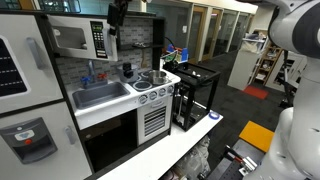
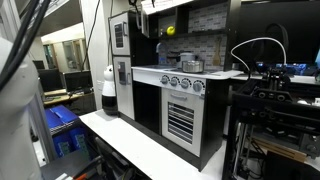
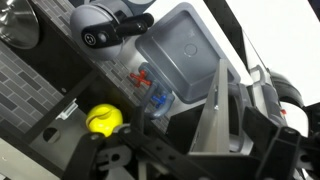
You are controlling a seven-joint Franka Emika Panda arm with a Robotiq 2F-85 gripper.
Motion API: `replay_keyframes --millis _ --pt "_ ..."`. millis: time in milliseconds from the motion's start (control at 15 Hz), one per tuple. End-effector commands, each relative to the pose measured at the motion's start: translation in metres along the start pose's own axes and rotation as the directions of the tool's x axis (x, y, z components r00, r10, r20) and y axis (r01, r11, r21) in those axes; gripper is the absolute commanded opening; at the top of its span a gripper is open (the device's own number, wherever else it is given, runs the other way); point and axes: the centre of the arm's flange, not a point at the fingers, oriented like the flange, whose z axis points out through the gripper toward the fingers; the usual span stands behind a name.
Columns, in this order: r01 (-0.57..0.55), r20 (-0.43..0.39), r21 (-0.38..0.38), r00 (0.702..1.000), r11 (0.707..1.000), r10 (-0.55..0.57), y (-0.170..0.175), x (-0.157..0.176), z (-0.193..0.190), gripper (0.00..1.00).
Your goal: Put the artificial fruit inside the microwave and close the door
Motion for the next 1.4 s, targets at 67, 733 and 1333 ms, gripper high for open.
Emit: replay_keyframes --millis 67,733,1333 --pt "0.002 0.058 -0.053 0.998 0.999 0.001 0.018 -0.034 0.021 1.0" --pt "-0.003 0.089 0.075 0.996 0.997 -0.003 0.031 -0.045 0.007 1.0" --pt "0.071 -0.046 0.234 0.997 0.97 -0.062 -0.001 -0.04 -0.051 1.0"
